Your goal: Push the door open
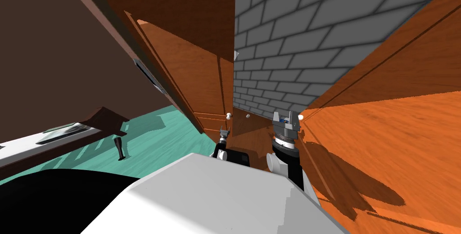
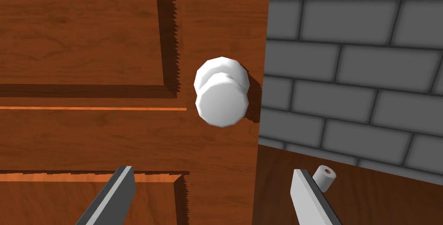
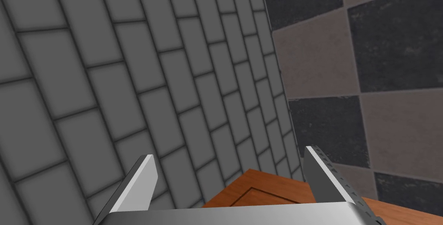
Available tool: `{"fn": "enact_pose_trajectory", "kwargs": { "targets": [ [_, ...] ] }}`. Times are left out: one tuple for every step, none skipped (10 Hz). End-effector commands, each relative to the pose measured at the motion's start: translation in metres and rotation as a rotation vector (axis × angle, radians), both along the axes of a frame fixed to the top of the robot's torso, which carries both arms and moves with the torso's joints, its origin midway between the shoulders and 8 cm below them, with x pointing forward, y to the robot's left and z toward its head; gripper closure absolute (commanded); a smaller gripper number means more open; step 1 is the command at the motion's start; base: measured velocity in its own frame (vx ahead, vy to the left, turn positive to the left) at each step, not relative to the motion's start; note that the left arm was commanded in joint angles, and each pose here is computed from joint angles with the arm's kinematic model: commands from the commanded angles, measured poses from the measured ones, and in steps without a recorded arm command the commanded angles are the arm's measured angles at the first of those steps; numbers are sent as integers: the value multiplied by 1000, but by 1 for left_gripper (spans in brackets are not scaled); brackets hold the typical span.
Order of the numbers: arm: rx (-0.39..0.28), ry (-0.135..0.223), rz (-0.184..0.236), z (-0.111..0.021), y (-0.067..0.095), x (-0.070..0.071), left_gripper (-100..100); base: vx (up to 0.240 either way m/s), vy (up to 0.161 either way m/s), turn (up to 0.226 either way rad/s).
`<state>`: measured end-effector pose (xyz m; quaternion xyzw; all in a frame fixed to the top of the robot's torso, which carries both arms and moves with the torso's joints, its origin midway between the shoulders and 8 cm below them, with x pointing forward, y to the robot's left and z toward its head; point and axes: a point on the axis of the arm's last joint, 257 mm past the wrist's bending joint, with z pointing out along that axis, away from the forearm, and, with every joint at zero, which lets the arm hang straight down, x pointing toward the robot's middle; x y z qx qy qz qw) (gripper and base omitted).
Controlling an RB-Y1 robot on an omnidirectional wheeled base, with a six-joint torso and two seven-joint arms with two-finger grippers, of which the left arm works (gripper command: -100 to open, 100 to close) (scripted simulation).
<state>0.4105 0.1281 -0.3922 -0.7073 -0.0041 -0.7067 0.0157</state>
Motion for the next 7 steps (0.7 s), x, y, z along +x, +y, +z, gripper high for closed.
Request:
{"fn": "enact_pose_trajectory", "kwargs": {
  "targets": [
    [24, -2, 3, -2, 15, 0, -100, 92, -22, -38],
    [27, -3, 4, -2, 17, 0, -100, 169, -17, -24],
    [32, -4, 6, -3, 21, 0, -100, 193, -22, -17],
    [35, -6, 8, -3, 24, 1, -100, 221, 22, -17],
    [34, -8, 11, -3, 26, 1, -100, 212, 23, -29],
    [31, -9, 13, -2, 27, 1, -100, 212, -11, -32],
    [21, -12, 17, -1, 25, 2, -100, 242, -20, -28]
  ]
}}
